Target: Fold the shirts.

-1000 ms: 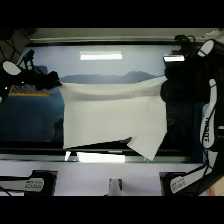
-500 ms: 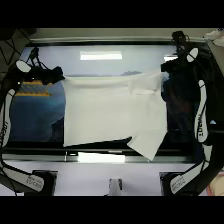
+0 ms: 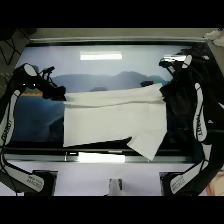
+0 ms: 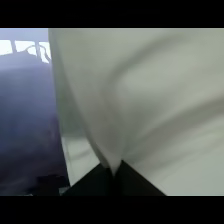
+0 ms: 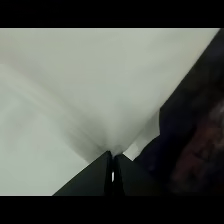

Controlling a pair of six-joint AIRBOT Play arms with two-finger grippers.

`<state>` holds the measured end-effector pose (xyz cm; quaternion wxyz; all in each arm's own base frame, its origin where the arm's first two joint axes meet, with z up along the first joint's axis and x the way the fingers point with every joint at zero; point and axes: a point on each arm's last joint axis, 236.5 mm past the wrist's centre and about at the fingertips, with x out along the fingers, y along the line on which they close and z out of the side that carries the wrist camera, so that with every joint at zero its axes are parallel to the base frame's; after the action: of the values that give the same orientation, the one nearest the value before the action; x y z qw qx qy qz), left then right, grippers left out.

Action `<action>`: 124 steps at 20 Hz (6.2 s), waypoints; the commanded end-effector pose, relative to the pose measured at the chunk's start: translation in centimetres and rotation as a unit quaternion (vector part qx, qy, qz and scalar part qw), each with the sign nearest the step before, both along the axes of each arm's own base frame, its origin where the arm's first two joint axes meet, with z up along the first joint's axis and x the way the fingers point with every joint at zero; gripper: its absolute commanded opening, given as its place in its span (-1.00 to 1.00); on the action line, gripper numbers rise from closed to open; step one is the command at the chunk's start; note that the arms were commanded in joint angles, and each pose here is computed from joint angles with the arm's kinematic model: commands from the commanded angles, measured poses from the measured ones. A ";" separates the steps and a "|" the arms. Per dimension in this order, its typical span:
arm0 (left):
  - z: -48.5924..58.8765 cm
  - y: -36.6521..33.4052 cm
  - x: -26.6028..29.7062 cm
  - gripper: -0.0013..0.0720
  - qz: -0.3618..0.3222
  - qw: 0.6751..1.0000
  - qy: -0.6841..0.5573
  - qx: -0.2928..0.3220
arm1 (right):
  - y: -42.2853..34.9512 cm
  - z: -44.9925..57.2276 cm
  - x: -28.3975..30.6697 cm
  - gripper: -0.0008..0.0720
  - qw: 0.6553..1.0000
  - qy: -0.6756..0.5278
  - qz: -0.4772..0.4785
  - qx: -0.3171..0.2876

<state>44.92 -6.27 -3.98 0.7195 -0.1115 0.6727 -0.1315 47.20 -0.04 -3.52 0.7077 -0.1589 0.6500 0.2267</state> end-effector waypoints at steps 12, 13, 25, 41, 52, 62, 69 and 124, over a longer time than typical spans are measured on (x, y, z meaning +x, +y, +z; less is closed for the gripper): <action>0.6 1.7 -6.1 0.69 -0.001 0.992 0.126 -0.002 | -2.7 0.6 -4.3 0.58 0.997 0.066 -0.017 -0.021; 1.5 2.6 -6.5 0.69 0.014 0.992 0.125 -0.004 | -3.5 1.7 -5.0 0.56 0.997 0.067 -0.041 -0.005; -6.0 -0.5 -23.9 0.69 0.095 0.976 0.185 -0.057 | -3.6 3.8 -10.7 0.50 0.992 0.093 -0.069 0.055; -7.6 -3.6 -23.3 -0.87 0.060 0.982 0.162 -0.076 | -3.1 2.6 -15.1 0.51 0.991 0.103 -0.070 0.045; -6.0 -3.6 -22.6 -0.87 0.046 0.987 0.134 -0.079 | 1.6 -6.4 -24.4 0.40 0.976 0.167 -0.092 0.106; -6.0 -3.6 -22.5 -0.88 0.047 0.987 0.133 -0.080 | 2.4 -7.9 -23.3 -0.18 0.971 0.160 -0.123 0.126; -3.8 -3.5 -20.5 -0.88 0.036 0.992 0.085 -0.083 | 2.1 -5.3 -21.2 -0.91 0.979 0.125 -0.098 0.127; 4.3 -32.8 -4.4 -0.86 -0.048 0.958 -0.097 -0.266 | 6.9 13.4 -4.3 -0.91 0.968 -0.138 -0.065 0.198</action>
<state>42.53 -31.33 4.09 0.7418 -0.2228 0.5373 -0.3337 45.68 5.88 3.96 0.8088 0.0065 0.5243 0.2663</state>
